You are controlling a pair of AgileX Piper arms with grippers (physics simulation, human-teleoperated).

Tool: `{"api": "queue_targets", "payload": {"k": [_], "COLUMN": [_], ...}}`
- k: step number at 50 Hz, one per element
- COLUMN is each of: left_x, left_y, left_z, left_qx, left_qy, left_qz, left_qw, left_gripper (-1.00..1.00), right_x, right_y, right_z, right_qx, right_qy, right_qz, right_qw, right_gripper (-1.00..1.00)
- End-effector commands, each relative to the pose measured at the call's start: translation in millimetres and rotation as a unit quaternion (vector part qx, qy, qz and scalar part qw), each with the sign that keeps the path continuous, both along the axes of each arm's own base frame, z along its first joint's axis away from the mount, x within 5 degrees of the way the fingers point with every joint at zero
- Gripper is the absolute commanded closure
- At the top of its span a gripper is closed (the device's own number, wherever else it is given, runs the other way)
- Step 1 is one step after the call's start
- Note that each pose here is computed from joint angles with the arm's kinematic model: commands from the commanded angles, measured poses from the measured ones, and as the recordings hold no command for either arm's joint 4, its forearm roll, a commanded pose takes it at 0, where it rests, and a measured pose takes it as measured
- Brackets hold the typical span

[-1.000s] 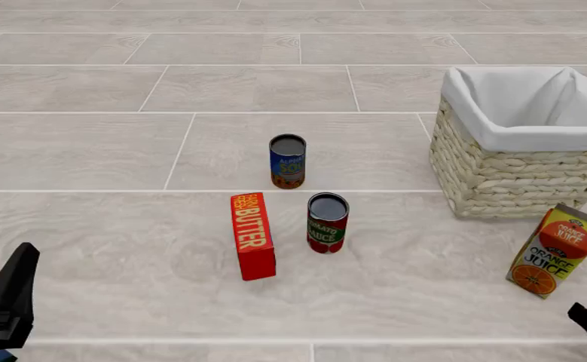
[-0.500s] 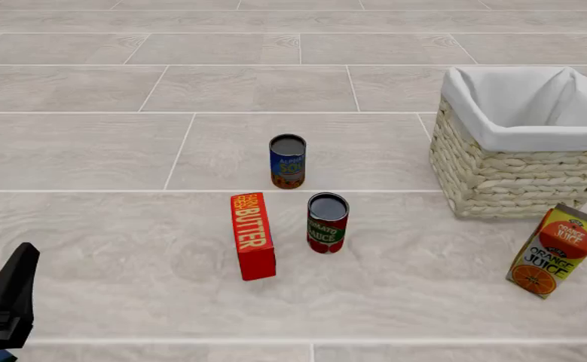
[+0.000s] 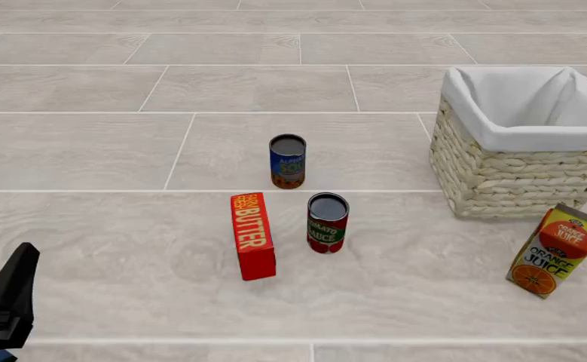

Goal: Pick the cream cheese and place it in the basket.

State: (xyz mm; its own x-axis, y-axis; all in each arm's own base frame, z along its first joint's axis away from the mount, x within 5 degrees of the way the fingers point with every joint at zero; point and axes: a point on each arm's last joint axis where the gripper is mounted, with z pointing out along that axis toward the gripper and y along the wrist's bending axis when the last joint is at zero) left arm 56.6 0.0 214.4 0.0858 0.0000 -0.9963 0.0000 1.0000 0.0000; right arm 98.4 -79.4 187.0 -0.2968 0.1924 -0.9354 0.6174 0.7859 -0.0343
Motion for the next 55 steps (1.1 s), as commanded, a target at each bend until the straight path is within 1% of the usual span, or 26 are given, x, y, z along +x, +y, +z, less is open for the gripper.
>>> {"api": "queue_targets", "payload": {"k": [1,2,6,7,10,12,14,15,17,18,22,25,30,32,35,37,38,40,43,48,49,52,55], "left_x": [0.0,0.0,0.0,0.0,0.0,0.0,0.0,0.0,0.0,0.0,0.0,0.0,0.0,0.0,0.0,0.0,0.0,0.0,0.0,0.0,0.0,0.0,0.0], "left_y": [0.0,0.0,0.0,0.0,0.0,0.0,0.0,0.0,0.0,0.0,0.0,0.0,0.0,0.0,0.0,0.0,0.0,0.0,0.0,0.0,0.0,0.0,0.0], "left_z": [0.0,0.0,0.0,0.0,0.0,0.0,0.0,0.0,0.0,0.0,0.0,0.0,0.0,0.0,0.0,0.0,0.0,0.0,0.0,0.0,0.0,0.0,0.0], "left_qx": [0.000,0.000,0.000,0.000,0.000,0.000,0.000,0.000,0.000,0.000,0.000,0.000,0.000,0.000,0.000,0.000,0.000,0.000,0.000,0.000,0.000,0.000,0.000], "left_qy": [0.000,0.000,0.000,0.000,0.000,0.000,0.000,0.000,0.000,0.000,0.000,0.000,0.000,0.000,0.000,0.000,0.000,0.000,0.000,0.000,0.000,0.000,0.000], "left_qz": [0.000,0.000,0.000,0.000,0.000,0.000,0.000,0.000,0.000,0.000,0.000,0.000,0.000,0.000,0.000,0.000,0.000,0.000,0.000,0.000,0.000,0.000,0.000], "left_qw": [1.0000,1.0000,1.0000,1.0000,1.0000,1.0000,1.0000,1.0000,1.0000,1.0000,1.0000,1.0000,1.0000,1.0000,1.0000,1.0000,1.0000,1.0000,1.0000,1.0000,1.0000,1.0000,1.0000], "left_gripper": [-1.00,-1.00,-1.00,-1.00,-1.00,-1.00,-1.00,-1.00,-1.00,-1.00,-1.00,-1.00,-1.00,-1.00,-1.00,-1.00,-1.00,-1.00,-1.00,-1.00,-1.00,-1.00,-1.00], "right_x": [-5.5,-5.1,-5.4,-5.5,-5.8,-5.9,-6.6,-6.6,-3.0,-3.0,-4.7,-1.1,2.7,4.8,9.2,10.8,13.6,15.3,20.9,29.5,29.5,37.7,46.3], "right_y": [7.6,8.2,10.0,10.0,11.0,12.4,13.2,13.2,13.9,13.9,17.9,20.9,21.0,22.2,28.3,29.2,29.5,29.5,32.8,32.8,32.8,29.7,33.2], "right_z": [30.6,33.6,54.1,54.2,66.0,74.7,82.6,82.6,89.0,89.0,105.3,112.3,122.7,131.1,141.5,144.8,150.6,152.2,161.4,182.2,182.3,193.8,200.3], "right_qx": [-0.031,-0.030,-0.042,-0.042,-0.047,-0.056,-0.071,-0.071,-0.057,-0.057,-0.069,-0.061,-0.059,-0.068,-0.064,-0.063,-0.070,-0.070,-0.075,-0.085,-0.085,-0.088,-0.076], "right_qy": [-0.023,-0.026,-0.040,-0.040,-0.050,-0.055,-0.059,-0.059,-0.066,-0.066,-0.073,-0.078,-0.082,-0.083,-0.090,-0.093,-0.092,-0.092,-0.092,-0.096,-0.096,-0.095,-0.094], "right_qz": [0.014,0.016,0.021,0.021,0.023,0.029,0.033,0.033,0.040,0.040,0.052,0.070,0.078,0.088,0.118,0.124,0.132,0.134,0.156,0.169,0.169,0.169,0.188], "right_qw": [0.9992,0.9991,0.9981,0.9981,0.9974,0.9965,0.9952,0.9952,0.9954,0.9954,0.9936,0.9926,0.9918,0.9903,0.9868,0.9859,0.9845,0.9842,0.9806,0.9773,0.9773,0.9770,0.9747], "right_gripper": [1.00,1.00,1.00,1.00,1.00,1.00,1.00,1.00,1.00,1.00,1.00,1.00,1.00,1.00,1.00,1.00,1.00,1.00,1.00,1.00,1.00,1.00,1.00]}}
